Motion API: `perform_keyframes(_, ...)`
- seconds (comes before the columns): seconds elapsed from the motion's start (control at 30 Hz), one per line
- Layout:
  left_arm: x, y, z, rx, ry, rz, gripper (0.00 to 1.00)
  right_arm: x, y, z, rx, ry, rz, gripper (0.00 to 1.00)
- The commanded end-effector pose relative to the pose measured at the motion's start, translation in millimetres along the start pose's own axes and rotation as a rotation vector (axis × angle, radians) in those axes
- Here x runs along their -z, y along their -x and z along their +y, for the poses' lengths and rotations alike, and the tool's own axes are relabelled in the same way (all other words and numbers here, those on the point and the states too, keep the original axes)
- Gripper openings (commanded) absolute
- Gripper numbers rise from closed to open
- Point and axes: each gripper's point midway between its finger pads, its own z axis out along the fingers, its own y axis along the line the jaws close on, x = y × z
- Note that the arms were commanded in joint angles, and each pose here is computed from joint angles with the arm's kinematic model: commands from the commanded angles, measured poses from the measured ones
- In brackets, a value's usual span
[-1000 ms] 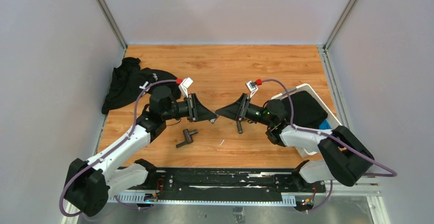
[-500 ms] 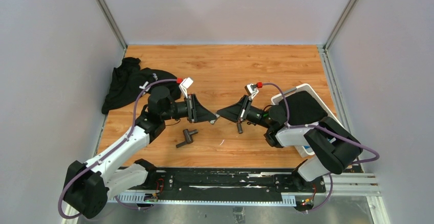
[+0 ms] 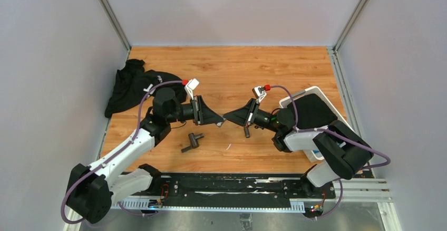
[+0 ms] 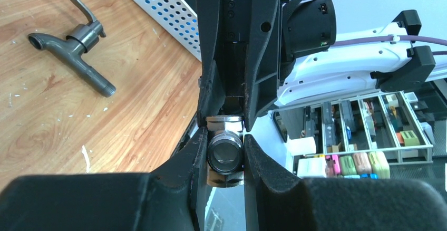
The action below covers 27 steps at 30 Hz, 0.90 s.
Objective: Install the water faucets
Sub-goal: Adjust the adaptor at the center of the board.
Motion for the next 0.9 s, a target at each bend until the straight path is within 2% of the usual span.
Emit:
perform_keyframes(0.0, 0, 12, -12, -0.034, -0.028, -0.028, 0.00, 0, -8, 12, 0.036, 0.062, 0.036, 0.16)
perform_keyframes(0.1, -1, 10, -8, -0.027, -0.022, -0.023, 0.00, 1, -8, 14, 0.034, 0.066, 0.028, 0.00)
perform_keyframes(0.2, -2, 9, -3, -0.016, -0.007, -0.027, 0.00, 5, -5, 11, 0.025, 0.046, -0.005, 0.00)
perform_keyframes(0.23, -2, 9, -1, -0.012, 0.001, -0.029, 0.07, 5, -5, 11, 0.021, 0.040, -0.015, 0.00)
perform_keyframes(0.33, -2, 9, 8, 0.002, 0.038, -0.036, 0.46, 9, -1, 5, 0.011, 0.005, -0.051, 0.00)
perform_keyframes(0.4, -2, 9, 13, 0.014, 0.060, -0.042, 0.68, 10, 2, 2, 0.006, -0.017, -0.072, 0.00)
perform_keyframes(0.5, -3, 11, 17, 0.028, 0.071, -0.060, 0.82, 10, 7, -2, 0.005, -0.043, -0.105, 0.00)
perform_keyframes(0.7, -1, 15, 24, 0.065, 0.087, -0.125, 0.93, 12, 16, -12, -0.022, -0.090, -0.167, 0.00)
perform_keyframes(0.87, 15, 24, 33, 0.022, 0.152, -0.280, 0.94, 15, 28, -22, -0.062, -0.147, -0.248, 0.00)
